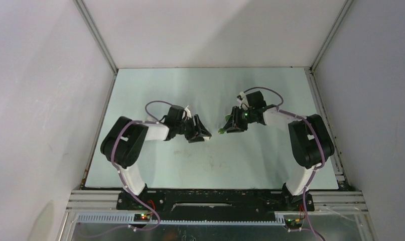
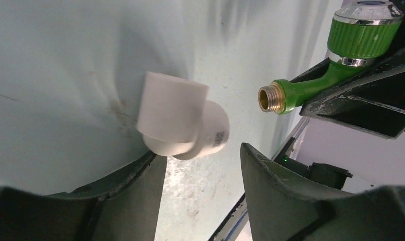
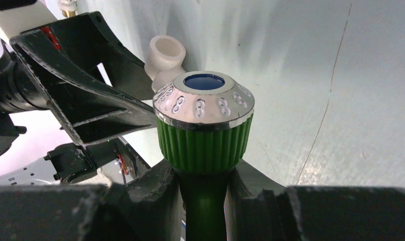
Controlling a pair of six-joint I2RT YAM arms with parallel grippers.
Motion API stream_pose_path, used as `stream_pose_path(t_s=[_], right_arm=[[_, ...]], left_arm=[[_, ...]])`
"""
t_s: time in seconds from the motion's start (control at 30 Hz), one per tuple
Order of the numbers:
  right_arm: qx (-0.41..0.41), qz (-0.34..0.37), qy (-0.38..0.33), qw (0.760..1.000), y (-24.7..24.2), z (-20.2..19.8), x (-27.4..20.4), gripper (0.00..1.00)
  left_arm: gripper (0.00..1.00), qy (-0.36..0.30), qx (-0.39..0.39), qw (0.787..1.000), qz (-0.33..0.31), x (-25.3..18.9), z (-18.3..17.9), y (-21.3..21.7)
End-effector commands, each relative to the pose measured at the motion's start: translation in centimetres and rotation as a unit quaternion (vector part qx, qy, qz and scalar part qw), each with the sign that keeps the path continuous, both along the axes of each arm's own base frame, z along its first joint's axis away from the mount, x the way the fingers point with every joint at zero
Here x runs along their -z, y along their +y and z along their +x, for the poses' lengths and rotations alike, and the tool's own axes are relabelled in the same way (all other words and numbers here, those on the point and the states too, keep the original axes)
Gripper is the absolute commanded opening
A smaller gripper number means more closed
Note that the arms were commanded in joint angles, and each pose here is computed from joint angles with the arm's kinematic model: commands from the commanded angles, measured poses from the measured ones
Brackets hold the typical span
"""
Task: Install the water faucets
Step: Adjust the adaptor at the center of the board.
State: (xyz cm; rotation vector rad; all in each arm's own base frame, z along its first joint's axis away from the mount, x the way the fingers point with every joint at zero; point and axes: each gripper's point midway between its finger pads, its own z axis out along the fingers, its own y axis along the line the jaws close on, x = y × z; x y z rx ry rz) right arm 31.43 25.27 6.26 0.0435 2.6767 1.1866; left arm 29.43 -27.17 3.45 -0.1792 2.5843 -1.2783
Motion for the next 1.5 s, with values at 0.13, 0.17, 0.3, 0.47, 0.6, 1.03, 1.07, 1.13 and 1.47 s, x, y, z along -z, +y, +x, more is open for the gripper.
stream_pose_path(t_s=[0.13,0.17,0.3,0.47,0.6,1.03,1.07,1.13,1.47], right_arm=[[-0.023,-0.012,-0.034,0.999,-0.6,-1.2,-2.2,0.00],[-0.025,-0.011,-0.034,0.999,-0.5,-1.3,-2.2,0.00],[-0.033,0.003,-0.023,0.999,0.6,-1.8,-2.0,0.00],[-0.033,0.036,0.017,0.999,2.7,-2.2,-0.8,0.00],[-0.025,0.038,0.037,0.998,3.6,-2.4,0.4,0.00],[0.010,0.030,0.052,0.998,3.8,-1.0,3.3,0.00],[0.011,0.027,0.053,0.998,3.8,-1.0,3.5,0.00],[0.012,0.025,0.057,0.998,3.6,-0.9,3.9,0.00],[0.014,0.021,0.053,0.998,3.1,-0.7,4.1,0.00]], left_arm=[[0.86,-0.032,-0.082,0.996,0.005,-2.5,1.7,0.0],[0.88,-0.031,-0.084,0.996,0.018,-2.3,1.6,0.6],[0.91,-0.020,-0.077,0.996,0.048,-1.6,0.8,2.5],[0.90,-0.019,-0.063,0.998,0.022,-1.2,2.2,4.1],[0.85,-0.014,-0.019,1.000,0.018,-0.7,3.7,3.6],[0.76,0.008,0.059,0.998,-0.029,1.0,3.6,-0.1],[0.75,0.008,0.063,0.997,-0.034,1.0,3.5,-0.4],[0.73,0.011,0.068,0.997,-0.046,0.9,3.2,-1.2],[0.65,0.006,0.070,0.995,-0.064,-0.2,2.0,-1.7]])
